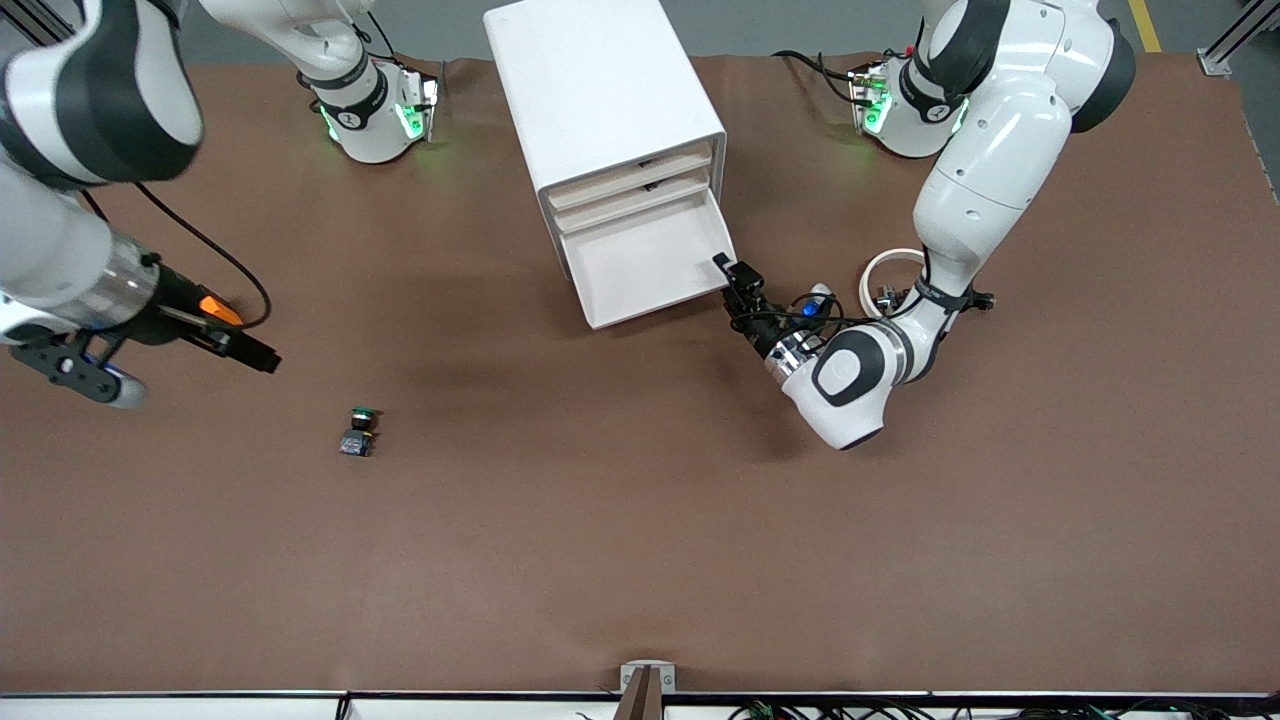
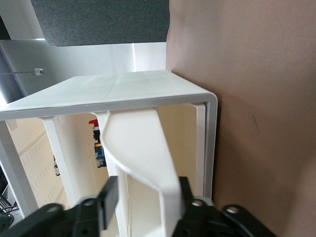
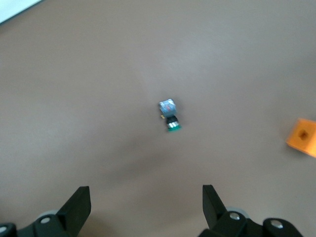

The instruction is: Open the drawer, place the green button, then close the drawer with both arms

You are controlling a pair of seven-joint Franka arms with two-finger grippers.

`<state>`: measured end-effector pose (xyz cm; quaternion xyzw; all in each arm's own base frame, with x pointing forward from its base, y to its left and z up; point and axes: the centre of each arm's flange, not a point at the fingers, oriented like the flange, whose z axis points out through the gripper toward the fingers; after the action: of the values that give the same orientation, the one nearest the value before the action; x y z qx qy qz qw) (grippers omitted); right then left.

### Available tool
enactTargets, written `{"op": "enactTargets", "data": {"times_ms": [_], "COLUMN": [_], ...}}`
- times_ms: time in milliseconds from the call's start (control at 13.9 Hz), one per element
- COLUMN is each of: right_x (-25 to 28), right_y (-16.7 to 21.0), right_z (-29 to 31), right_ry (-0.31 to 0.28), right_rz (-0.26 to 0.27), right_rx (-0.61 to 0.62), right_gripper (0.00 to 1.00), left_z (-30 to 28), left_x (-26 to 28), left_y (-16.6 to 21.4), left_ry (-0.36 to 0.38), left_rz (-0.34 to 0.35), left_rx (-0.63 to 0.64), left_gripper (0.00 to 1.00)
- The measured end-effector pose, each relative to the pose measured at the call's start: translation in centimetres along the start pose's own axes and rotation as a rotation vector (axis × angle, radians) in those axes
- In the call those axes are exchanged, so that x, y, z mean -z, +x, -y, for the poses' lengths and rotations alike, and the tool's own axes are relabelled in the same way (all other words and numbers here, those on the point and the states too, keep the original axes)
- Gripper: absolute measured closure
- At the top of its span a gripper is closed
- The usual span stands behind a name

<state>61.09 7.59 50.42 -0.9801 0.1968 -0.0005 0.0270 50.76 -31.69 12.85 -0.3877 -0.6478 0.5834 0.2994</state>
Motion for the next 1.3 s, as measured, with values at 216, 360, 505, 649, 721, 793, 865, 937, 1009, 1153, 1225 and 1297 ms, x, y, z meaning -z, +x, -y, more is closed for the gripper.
{"op": "enactTargets", "data": {"times_ms": [216,360,505,649,721,793,865,937,1009,1153,1225,1297], "right_x": [-6.7,-10.3,-13.4,-17.5,-19.8,-21.8,-23.5,-24.9,-26.0,-28.1,-29.2,-30.1], "right_y": [1.4,3.2,5.2,6.5,6.4,6.0,5.7,5.3,4.8,3.7,3.3,3.1], "right_z": [0.8,-0.7,-3.3,-5.0,-5.1,-5.0,-4.6,-3.9,-3.0,-2.0,-1.9,-2.2], "right_ry": [-0.037,-0.054,-0.06,-0.054,-0.051,-0.051,-0.051,-0.05,-0.048,-0.042,-0.041,-0.042], "right_rz": [0.005,0.025,0.034,0.003,-0.011,-0.015,-0.016,-0.018,-0.025,-0.047,-0.052,-0.052], "right_rx": [0.141,0.209,0.249,0.261,0.266,0.272,0.282,0.296,0.313,0.336,0.344,0.357], "right_gripper": [0.0,0.0,0.0,0.0,0.0,0.0,0.0,0.0,0.0,0.0,0.0,0.0], "left_z": [0.4,1.1,2.1,3.4,4.0,4.3,4.5,4.5,4.3,3.9,4.0,4.3], "left_x": [0.6,1.8,3.6,5.2,5.8,6.3,6.9,7.6,8.3,9.9,10.5,11.1], "left_y": [-0.3,-0.7,-1.4,-1.9,-2.1,-2.1,-2.2,-2.2,-2.2,-2.4,-2.5,-2.6], "left_ry": [-0.01,-0.046,-0.116,-0.189,-0.222,-0.256,-0.296,-0.342,-0.394,-0.497,-0.533,-0.563], "left_rz": [0.002,-0.007,-0.028,-0.065,-0.092,-0.118,-0.145,-0.173,-0.201,-0.267,-0.299,-0.335], "left_rx": [-0.011,-0.051,-0.126,-0.235,-0.297,-0.365,-0.439,-0.509,-0.578,-0.728,-0.802,-0.87], "left_gripper": [0.06,0.0,0.0,0.0,0.0,0.0,0.0,0.0,0.0,0.0,0.0,0.0]}}
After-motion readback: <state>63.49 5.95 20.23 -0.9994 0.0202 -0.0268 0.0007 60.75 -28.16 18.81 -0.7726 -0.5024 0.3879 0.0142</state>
